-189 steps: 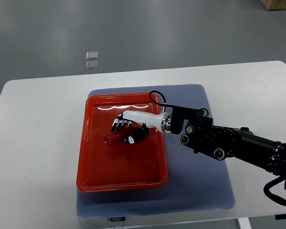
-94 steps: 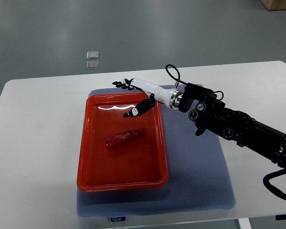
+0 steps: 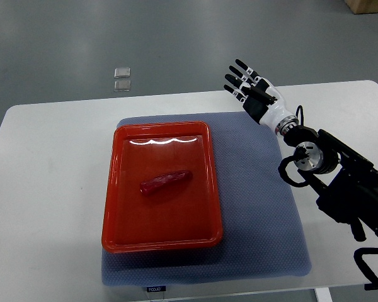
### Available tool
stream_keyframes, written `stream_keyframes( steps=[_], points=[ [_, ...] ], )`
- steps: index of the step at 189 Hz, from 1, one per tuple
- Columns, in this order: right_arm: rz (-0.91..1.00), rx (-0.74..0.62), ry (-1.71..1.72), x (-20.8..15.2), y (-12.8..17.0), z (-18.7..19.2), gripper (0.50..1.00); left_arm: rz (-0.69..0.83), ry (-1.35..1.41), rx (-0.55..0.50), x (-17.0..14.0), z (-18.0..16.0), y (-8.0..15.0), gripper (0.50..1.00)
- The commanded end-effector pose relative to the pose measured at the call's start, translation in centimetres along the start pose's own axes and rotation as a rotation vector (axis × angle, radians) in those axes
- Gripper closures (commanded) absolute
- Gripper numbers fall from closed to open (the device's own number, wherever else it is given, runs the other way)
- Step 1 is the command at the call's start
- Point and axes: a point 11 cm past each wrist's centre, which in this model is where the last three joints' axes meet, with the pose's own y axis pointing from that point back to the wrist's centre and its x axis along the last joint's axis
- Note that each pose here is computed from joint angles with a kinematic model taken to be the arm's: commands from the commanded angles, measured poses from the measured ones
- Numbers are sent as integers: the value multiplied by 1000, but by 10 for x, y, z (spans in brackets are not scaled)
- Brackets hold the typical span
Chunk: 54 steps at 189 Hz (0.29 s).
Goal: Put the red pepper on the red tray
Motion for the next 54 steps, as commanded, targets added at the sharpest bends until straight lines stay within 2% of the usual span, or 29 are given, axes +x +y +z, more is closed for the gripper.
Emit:
stream_keyframes(
  steps=[1,54],
  points=[
    [46,12,-112,23,10,7,593,0,0,0,0,0,0,500],
    [50,13,-155,36,20,15,591,0,0,0,0,0,0,500]
  ],
)
